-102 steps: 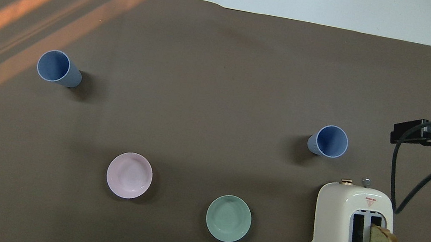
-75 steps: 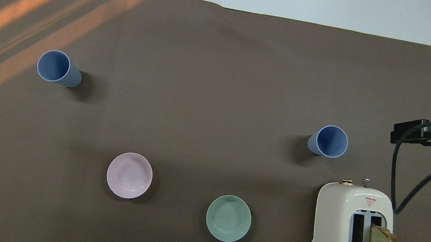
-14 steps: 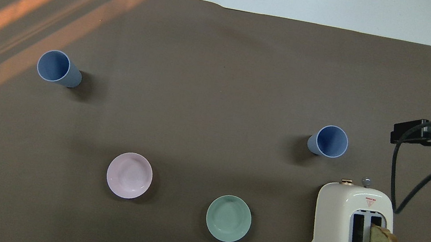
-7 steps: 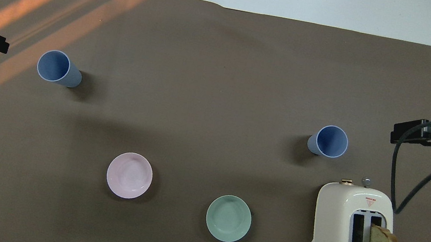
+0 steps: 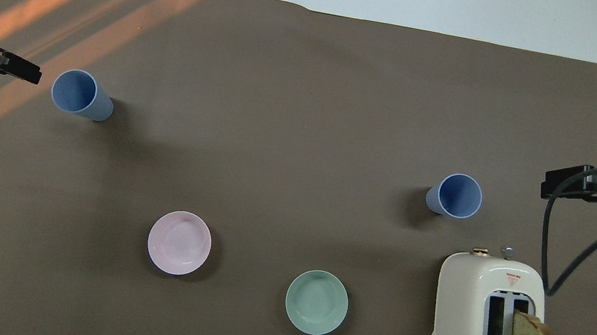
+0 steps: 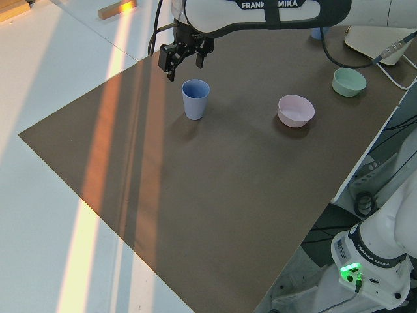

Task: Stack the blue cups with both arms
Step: 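Move the left gripper to the blue cup nearest it, then close the left gripper on the rim of the blue cup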

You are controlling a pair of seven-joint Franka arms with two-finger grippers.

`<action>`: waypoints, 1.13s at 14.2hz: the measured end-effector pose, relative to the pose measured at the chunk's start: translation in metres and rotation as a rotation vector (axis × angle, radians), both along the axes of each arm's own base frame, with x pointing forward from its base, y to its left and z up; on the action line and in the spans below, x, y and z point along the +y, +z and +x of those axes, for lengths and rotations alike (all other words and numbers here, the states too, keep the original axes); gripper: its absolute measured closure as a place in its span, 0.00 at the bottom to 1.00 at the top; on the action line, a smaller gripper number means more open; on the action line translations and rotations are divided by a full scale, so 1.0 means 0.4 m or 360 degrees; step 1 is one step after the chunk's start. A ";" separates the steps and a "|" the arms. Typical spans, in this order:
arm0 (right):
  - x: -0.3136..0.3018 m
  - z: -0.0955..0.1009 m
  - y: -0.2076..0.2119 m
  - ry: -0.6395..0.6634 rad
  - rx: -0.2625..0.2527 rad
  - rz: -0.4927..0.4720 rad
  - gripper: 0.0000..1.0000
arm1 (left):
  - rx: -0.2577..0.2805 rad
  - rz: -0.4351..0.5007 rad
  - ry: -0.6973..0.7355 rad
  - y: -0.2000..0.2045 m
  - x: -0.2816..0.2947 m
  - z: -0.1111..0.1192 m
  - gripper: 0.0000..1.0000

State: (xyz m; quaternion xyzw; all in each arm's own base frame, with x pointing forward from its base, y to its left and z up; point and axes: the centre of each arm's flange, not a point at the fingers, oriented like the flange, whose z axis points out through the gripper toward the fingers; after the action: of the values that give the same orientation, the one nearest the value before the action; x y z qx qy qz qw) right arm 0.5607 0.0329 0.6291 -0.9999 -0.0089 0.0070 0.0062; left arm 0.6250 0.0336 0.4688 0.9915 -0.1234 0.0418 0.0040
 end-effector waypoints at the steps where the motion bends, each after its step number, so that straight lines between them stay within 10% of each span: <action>1: 0.000 0.000 0.000 0.0000 0.0000 0.0000 0.00 | -0.0003 0.0003 -0.0005 -0.046 0.001 0.011 0.00; 5: 0.000 0.000 0.000 0.0000 0.0000 0.0000 0.00 | -0.0025 -0.0070 0.0030 -0.182 -0.015 0.021 0.09; 9: 0.000 0.000 0.000 0.0000 0.0000 0.0000 0.00 | -0.0023 -0.0096 0.0039 -0.254 -0.032 0.016 0.35; 14: 0.000 0.000 0.000 0.0000 0.0000 0.0000 0.00 | -0.0006 -0.0134 0.0063 -0.266 -0.036 0.010 0.94; 16: 0.000 0.000 0.000 0.0000 0.0000 0.0000 0.00 | 0.0000 -0.0140 0.0060 -0.262 -0.041 0.009 0.96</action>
State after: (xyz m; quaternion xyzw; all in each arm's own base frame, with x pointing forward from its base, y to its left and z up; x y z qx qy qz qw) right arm 0.5607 0.0329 0.6291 -0.9999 -0.0089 0.0070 0.0062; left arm 0.6286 0.0172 0.3641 0.9925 -0.1027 0.0471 0.0468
